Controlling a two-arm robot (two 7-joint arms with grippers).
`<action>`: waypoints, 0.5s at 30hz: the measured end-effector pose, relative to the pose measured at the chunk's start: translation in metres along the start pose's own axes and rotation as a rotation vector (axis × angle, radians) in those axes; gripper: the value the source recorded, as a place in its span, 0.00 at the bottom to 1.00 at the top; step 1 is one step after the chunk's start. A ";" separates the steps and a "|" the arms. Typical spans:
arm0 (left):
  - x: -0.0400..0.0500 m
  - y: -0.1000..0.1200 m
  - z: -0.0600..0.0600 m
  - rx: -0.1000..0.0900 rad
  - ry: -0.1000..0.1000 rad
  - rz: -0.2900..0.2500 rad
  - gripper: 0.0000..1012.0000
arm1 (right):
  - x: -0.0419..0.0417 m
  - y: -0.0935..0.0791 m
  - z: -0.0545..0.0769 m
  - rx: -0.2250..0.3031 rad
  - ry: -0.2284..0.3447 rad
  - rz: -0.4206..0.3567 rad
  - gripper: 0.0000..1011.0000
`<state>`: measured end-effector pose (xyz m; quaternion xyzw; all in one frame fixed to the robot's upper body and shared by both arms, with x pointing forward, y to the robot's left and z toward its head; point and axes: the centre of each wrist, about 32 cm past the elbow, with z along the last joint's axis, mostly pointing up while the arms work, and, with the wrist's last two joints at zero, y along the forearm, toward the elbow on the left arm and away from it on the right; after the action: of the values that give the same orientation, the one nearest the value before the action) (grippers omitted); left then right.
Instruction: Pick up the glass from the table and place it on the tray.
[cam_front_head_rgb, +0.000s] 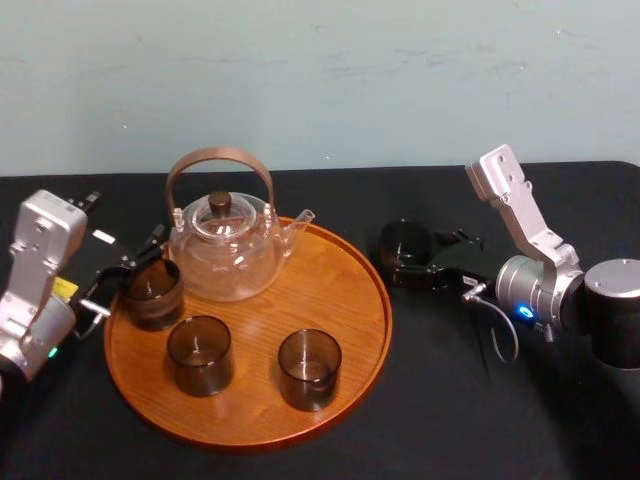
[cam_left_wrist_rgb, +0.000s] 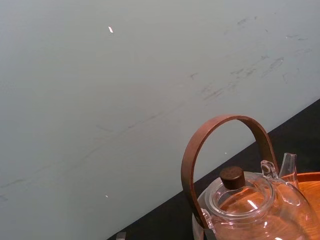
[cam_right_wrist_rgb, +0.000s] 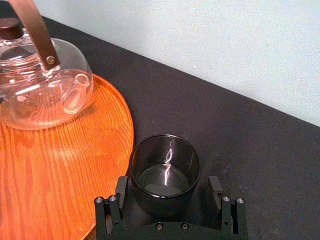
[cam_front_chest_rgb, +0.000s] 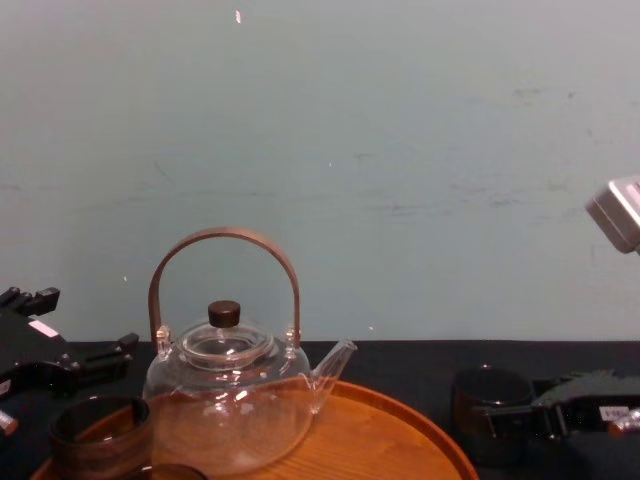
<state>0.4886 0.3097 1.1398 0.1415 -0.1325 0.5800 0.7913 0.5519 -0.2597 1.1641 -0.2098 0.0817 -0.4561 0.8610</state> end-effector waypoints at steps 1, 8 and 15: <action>0.0000 0.000 0.000 0.000 0.000 0.000 0.99 | 0.0001 0.001 0.000 0.000 0.002 -0.004 0.99; 0.0000 0.000 0.000 0.000 0.000 0.000 0.99 | 0.0001 0.004 0.001 -0.002 0.007 -0.011 0.99; 0.0000 0.000 0.000 0.000 0.000 0.000 0.99 | -0.0011 0.007 0.004 -0.001 0.002 0.001 0.99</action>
<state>0.4886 0.3097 1.1398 0.1415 -0.1325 0.5799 0.7913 0.5583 -0.2539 1.1646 -0.2097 0.0827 -0.4558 0.8611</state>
